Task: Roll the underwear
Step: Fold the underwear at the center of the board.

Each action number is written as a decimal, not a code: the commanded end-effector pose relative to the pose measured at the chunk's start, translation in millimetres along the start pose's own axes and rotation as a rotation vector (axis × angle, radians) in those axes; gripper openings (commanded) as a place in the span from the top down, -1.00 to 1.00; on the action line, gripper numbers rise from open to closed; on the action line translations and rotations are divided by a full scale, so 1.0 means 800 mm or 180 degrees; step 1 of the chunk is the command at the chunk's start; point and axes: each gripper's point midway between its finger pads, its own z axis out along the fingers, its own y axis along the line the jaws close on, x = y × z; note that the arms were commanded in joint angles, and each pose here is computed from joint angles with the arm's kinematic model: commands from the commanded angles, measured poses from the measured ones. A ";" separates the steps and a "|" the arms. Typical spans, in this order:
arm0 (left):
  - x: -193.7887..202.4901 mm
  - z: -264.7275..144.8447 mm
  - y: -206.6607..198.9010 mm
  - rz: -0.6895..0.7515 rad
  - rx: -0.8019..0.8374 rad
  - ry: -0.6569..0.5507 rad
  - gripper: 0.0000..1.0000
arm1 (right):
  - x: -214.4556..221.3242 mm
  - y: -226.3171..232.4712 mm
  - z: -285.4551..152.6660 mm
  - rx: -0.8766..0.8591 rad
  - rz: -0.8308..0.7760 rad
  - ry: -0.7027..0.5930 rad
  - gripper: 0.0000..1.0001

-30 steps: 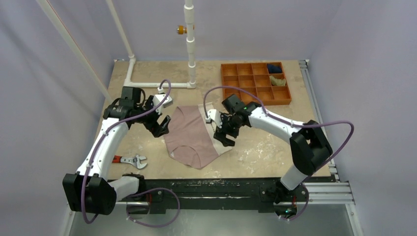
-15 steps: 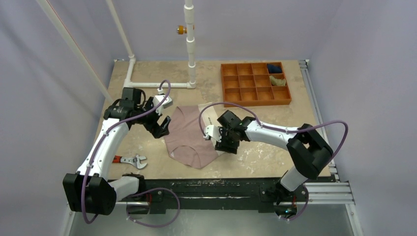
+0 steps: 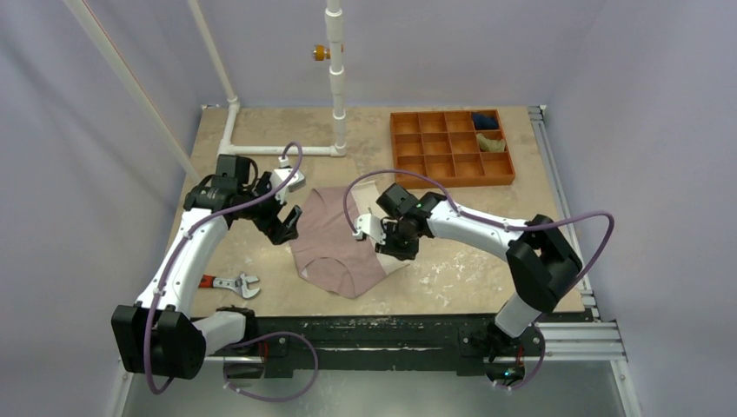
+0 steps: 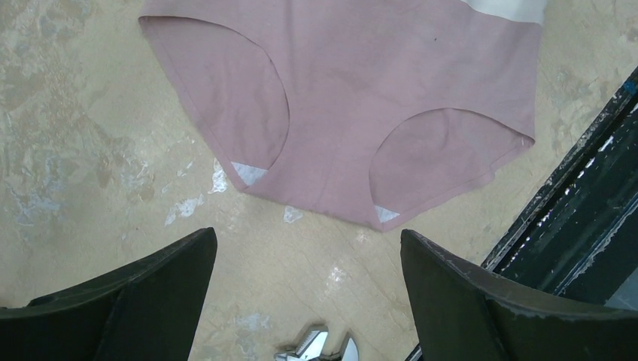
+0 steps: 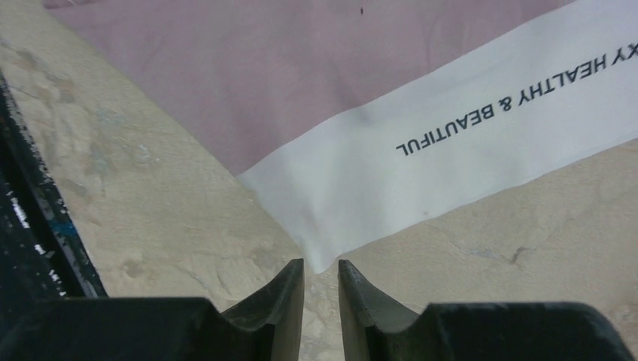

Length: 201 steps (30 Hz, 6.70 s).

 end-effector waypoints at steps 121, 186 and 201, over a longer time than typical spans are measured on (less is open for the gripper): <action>0.016 0.105 -0.231 0.2314 0.0979 0.0166 -0.63 | 0.000 0.037 -0.003 -0.1505 0.0477 -0.0029 1.00; 0.039 0.088 -0.283 0.2494 0.1307 0.0718 1.00 | 0.026 0.105 -0.057 -0.1806 0.0293 0.0254 1.00; -0.038 0.082 -0.195 0.2048 0.1114 0.0521 1.00 | -0.003 -0.022 -0.074 -0.1010 0.0538 0.0353 1.00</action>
